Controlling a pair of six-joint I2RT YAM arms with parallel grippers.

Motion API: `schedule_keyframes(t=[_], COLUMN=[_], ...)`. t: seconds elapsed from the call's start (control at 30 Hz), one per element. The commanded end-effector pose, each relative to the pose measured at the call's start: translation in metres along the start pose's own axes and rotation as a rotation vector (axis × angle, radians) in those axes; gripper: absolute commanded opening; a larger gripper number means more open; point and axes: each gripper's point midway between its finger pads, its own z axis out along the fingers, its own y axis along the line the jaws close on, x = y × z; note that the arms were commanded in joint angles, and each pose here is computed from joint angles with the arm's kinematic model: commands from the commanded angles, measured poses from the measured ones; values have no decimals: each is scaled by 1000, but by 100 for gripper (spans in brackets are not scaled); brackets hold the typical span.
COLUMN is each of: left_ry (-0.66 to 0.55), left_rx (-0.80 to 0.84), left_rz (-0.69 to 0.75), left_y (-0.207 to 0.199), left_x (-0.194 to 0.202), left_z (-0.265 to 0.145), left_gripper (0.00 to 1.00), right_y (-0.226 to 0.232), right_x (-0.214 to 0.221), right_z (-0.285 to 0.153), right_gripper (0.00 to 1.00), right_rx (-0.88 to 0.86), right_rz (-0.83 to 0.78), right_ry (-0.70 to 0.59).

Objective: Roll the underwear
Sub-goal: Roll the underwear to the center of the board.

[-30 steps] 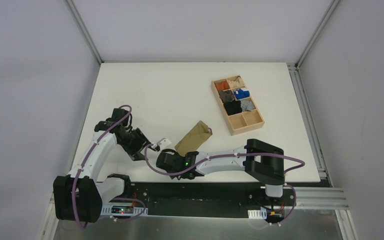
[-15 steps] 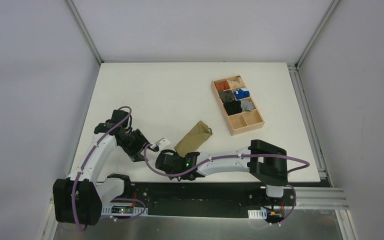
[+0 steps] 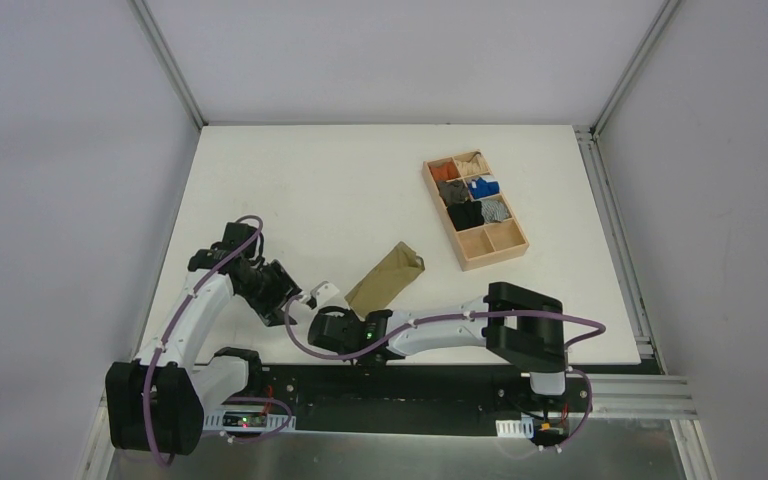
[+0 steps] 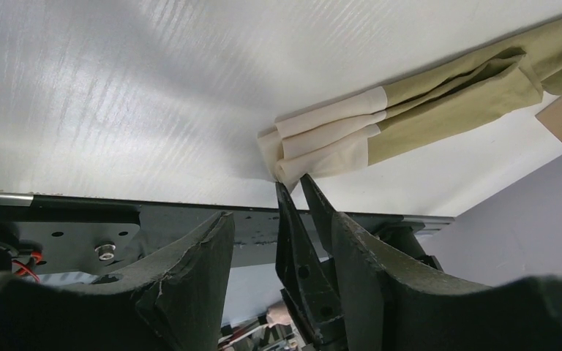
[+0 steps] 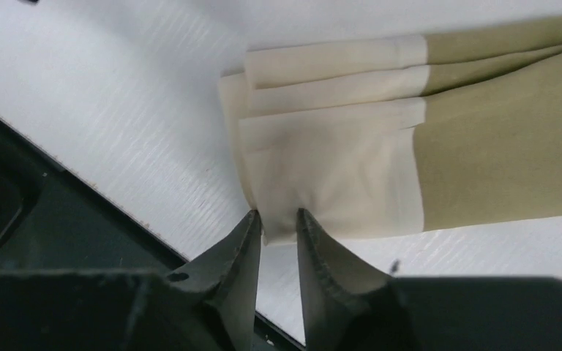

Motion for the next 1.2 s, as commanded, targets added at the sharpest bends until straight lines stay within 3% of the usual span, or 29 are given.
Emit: schedule_keyframes(t=[0.0, 0.07, 0.23, 0.47, 0.8, 1.17], left_ry=[37, 54, 107, 213, 213, 252], left_rx=[19, 23, 42, 103, 78, 65], left_rz=[-39, -48, -46, -10, 83, 150], left_y=[1, 2, 6, 2, 0, -5], left_x=[8, 12, 22, 37, 42, 47], left_z=[0, 3, 10, 21, 27, 36], left_gripper=[53, 53, 53, 65, 63, 74], right_y=[-5, -3, 5, 14, 3, -13], right_x=[13, 11, 4, -1, -13, -25], right_z=[10, 6, -3, -10, -13, -15], right_gripper=[16, 0, 0, 0, 0, 0], right_rx=[38, 24, -69, -200, -338, -437], right_rz=[6, 15, 52, 138, 356, 552], right_ry=[27, 23, 19, 47, 72, 69])
